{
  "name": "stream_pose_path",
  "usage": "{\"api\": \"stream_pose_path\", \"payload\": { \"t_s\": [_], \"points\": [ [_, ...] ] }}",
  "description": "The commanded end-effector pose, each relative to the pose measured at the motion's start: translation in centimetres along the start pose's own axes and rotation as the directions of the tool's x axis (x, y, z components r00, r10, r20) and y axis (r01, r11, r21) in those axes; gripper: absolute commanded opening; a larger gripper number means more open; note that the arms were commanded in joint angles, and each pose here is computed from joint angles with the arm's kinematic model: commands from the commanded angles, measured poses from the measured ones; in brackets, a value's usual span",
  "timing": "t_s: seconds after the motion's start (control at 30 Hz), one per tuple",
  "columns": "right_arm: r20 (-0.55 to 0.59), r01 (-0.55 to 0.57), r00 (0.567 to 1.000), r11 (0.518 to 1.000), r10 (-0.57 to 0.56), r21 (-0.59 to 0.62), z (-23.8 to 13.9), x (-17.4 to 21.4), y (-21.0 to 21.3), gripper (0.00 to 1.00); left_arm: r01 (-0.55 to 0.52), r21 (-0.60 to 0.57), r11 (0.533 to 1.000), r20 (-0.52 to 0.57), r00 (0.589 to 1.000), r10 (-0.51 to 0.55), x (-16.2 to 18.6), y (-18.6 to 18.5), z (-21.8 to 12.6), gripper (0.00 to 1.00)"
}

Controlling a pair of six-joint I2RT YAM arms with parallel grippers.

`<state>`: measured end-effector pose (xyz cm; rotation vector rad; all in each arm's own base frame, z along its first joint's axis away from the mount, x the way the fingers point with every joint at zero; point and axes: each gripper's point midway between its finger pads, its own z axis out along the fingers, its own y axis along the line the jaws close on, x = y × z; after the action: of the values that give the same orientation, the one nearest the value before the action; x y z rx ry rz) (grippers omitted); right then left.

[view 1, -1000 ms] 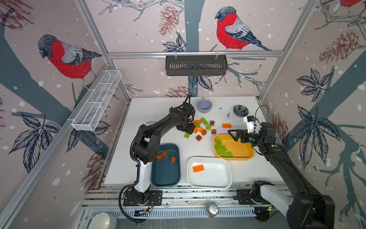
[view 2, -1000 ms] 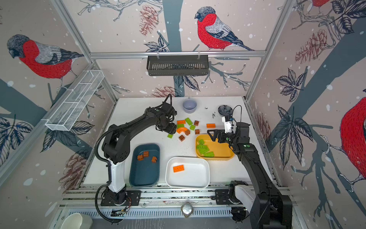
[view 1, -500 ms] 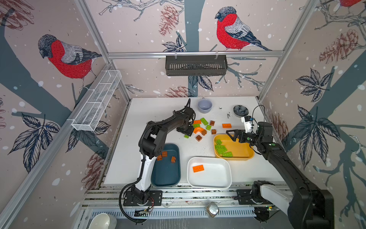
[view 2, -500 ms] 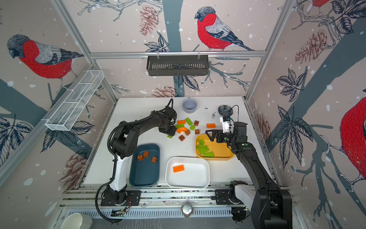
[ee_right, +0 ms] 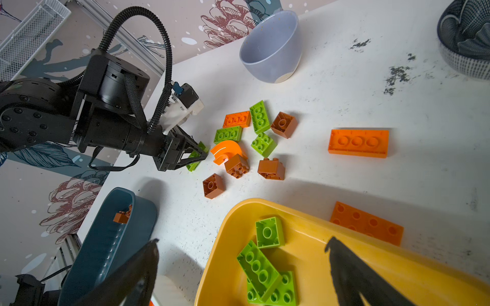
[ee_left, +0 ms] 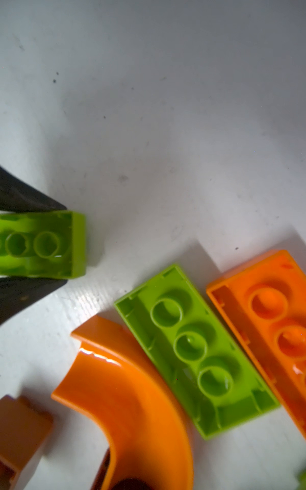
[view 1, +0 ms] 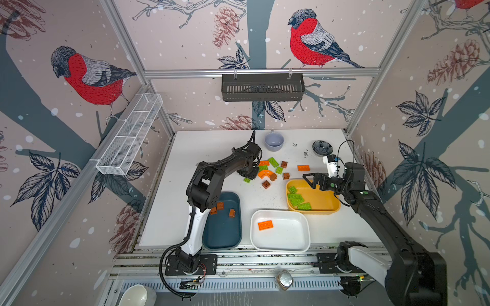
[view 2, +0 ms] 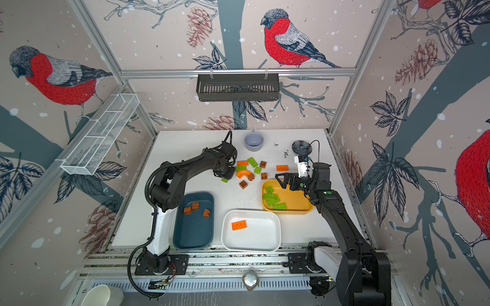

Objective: Sort the legos into containers by color
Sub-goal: 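Move the left gripper back to the pile and grasp a lime-green brick, then carry the lime-green brick over the yellow tray and release it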

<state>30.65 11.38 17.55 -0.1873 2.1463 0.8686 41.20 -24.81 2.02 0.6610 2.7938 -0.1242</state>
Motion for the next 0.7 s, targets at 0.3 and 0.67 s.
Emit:
{"api": "stream_pose_path", "payload": {
  "t_s": [0.3, 0.67],
  "points": [
    [0.041, 0.049, 0.998, 0.999, -0.05, 0.015, -0.5, -1.7, -0.1, 0.99, -0.035, 0.144, 0.989, 0.065, 0.998, 0.026, -1.7, -3.8, -6.8, 0.3],
    [0.089, 0.041, 0.995, 0.992, -0.052, 0.122, -2.9, -2.8, -1.6, 0.99, -0.226, 0.507, 0.832, 0.233, 0.965, 0.119, -5.6, -18.7, -12.3, 0.29]
  ]
}}
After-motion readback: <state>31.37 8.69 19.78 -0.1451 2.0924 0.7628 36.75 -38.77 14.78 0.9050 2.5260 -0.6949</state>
